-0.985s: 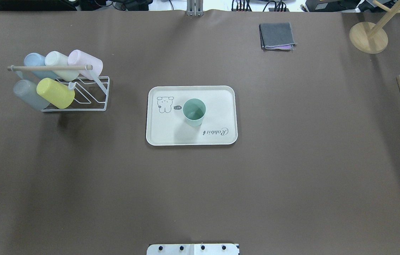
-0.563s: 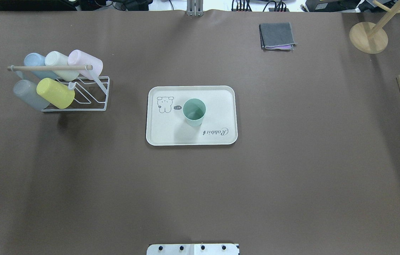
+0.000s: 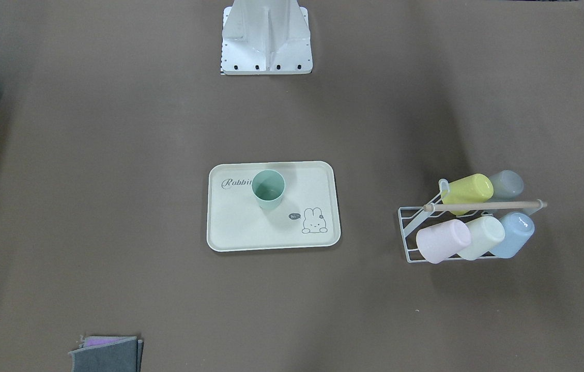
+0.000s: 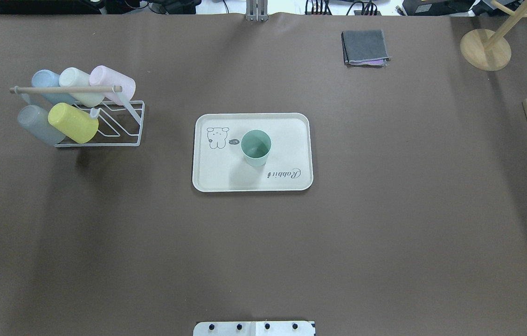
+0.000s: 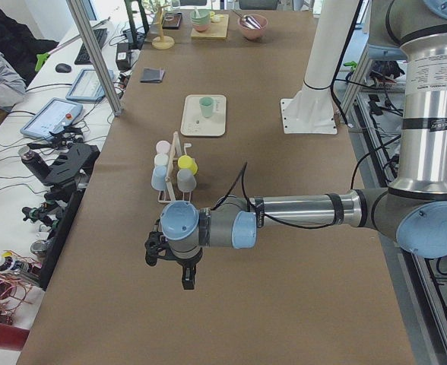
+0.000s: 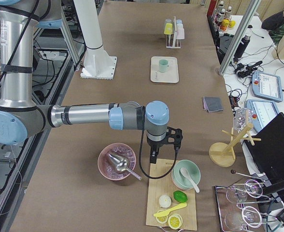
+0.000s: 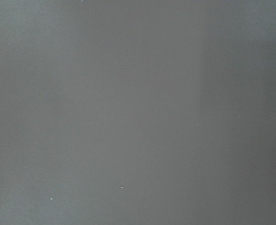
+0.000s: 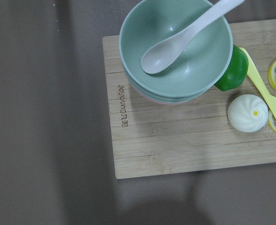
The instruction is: Pick up and place green cup on tray
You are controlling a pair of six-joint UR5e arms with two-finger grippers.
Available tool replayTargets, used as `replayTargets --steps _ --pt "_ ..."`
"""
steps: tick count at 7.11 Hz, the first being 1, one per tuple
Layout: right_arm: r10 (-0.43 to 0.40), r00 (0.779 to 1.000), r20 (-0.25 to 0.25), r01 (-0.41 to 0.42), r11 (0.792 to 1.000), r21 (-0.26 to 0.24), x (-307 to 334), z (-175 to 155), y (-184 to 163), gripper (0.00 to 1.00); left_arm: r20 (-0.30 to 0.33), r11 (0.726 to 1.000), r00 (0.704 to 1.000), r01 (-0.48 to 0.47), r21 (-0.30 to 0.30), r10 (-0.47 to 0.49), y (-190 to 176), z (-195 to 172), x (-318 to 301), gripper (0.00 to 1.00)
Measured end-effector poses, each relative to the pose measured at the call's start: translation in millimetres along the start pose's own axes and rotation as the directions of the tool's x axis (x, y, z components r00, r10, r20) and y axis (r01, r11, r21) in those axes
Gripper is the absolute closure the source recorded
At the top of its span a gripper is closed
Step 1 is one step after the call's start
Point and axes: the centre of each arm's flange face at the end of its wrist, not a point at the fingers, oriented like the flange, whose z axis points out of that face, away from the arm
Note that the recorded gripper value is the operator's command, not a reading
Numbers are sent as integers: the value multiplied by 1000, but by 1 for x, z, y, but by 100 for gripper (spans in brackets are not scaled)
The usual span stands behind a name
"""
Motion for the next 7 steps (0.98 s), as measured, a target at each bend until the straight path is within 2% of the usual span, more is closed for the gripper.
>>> replayTargets --steps 5,7 --pt "23 1000 6 -23 1000 18 10 -9 2 0 1 1000 1000 4 -2 -4 1 1 -1 2" --pt "27 1000 2 -27 999 19 12 -9 3 0 20 1000 1000 -1 4 1 -3 -1 1 2"
